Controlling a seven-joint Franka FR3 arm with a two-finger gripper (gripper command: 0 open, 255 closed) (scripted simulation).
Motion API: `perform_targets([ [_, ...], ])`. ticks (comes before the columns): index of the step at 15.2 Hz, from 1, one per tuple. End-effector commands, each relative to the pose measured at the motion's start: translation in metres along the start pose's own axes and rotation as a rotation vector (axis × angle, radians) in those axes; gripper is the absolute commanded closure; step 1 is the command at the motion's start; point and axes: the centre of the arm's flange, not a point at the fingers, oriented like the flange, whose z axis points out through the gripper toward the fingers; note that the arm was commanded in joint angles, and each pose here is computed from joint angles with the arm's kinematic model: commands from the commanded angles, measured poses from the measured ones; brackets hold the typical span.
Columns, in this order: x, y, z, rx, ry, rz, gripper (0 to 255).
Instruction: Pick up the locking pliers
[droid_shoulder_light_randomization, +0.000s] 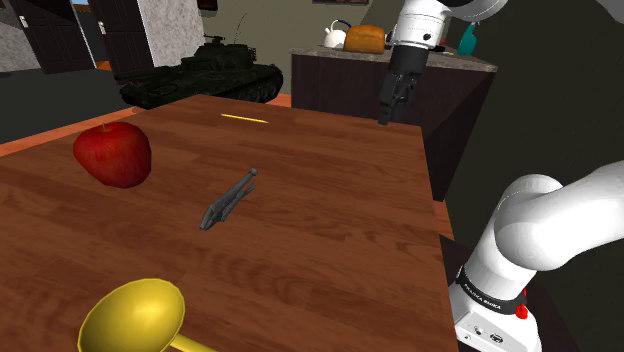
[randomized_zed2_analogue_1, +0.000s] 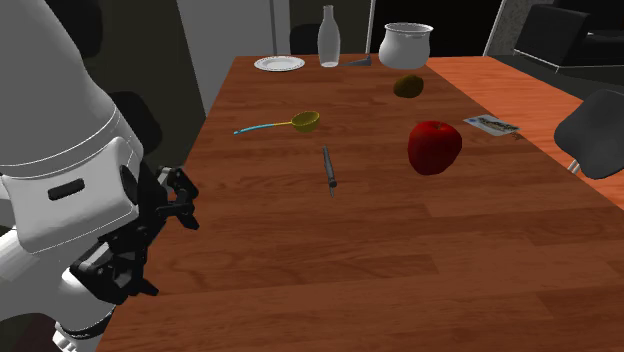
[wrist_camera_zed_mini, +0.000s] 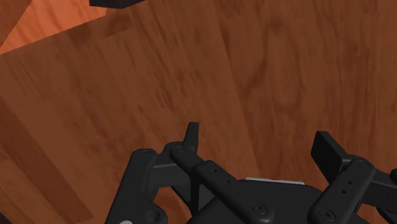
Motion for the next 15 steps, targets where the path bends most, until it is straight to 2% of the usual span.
perform_targets([
  [1, 0.0, 0.0, 0.0, 0.0, 0.0, 0.0, 0],
  [8, -0.009, -0.09, 0.022, -0.012, -0.013, 0.264, 0],
  [15, 0.006, -0.18, 0.045, -0.024, -0.025, 0.528, 0],
])
